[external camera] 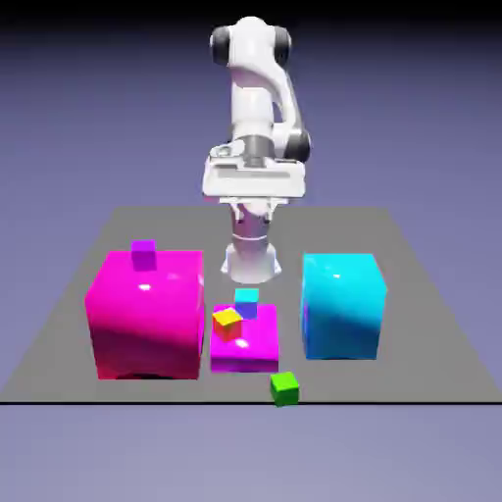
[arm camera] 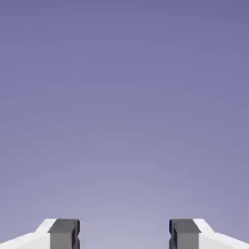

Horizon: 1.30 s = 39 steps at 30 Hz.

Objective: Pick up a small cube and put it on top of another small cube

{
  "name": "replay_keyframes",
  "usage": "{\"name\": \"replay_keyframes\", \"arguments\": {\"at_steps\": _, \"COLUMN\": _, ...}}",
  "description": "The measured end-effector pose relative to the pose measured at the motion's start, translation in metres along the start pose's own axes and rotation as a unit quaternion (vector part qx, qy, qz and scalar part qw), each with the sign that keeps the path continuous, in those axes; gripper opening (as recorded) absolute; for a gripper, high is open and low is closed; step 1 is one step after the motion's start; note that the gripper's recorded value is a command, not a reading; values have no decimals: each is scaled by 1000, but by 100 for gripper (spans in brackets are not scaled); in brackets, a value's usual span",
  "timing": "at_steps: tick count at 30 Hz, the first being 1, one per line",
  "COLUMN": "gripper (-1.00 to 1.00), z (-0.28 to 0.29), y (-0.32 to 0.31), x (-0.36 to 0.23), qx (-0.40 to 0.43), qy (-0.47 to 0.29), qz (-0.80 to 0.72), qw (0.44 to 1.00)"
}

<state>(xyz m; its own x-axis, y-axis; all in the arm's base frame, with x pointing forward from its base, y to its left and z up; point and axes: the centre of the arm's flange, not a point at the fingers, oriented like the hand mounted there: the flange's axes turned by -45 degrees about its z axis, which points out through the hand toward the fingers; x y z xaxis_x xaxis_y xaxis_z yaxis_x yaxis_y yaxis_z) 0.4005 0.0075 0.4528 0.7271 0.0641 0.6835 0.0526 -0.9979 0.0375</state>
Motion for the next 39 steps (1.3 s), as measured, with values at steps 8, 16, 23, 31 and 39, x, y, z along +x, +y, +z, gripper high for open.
{"name": "replay_keyframes", "arguments": {"at_steps": 8, "gripper": 0, "z": 84, "y": -18, "x": 18, "qx": 10, "qy": -142, "qz": -35, "qw": 989}}
{"name": "replay_keyframes", "arguments": {"at_steps": 16, "gripper": 0, "z": 175, "y": -40, "x": 11, "qx": 23, "qy": -279, "qz": -67, "qw": 958}}
{"name": "replay_keyframes", "arguments": {"at_steps": 23, "gripper": 0, "z": 254, "y": -60, "x": -15, "qx": 36, "qy": -393, "qz": -91, "qw": 914}}
{"name": "replay_keyframes", "arguments": {"at_steps": 31, "gripper": 0, "z": 327, "y": -75, "x": -66, "qx": 46, "qy": -480, "qz": -108, "qw": 869}}
{"name": "replay_keyframes", "arguments": {"at_steps": 39, "gripper": -100, "z": 318, "y": -76, "x": -54, "qx": 47, "qy": -481, "qz": -107, "qw": 869}}
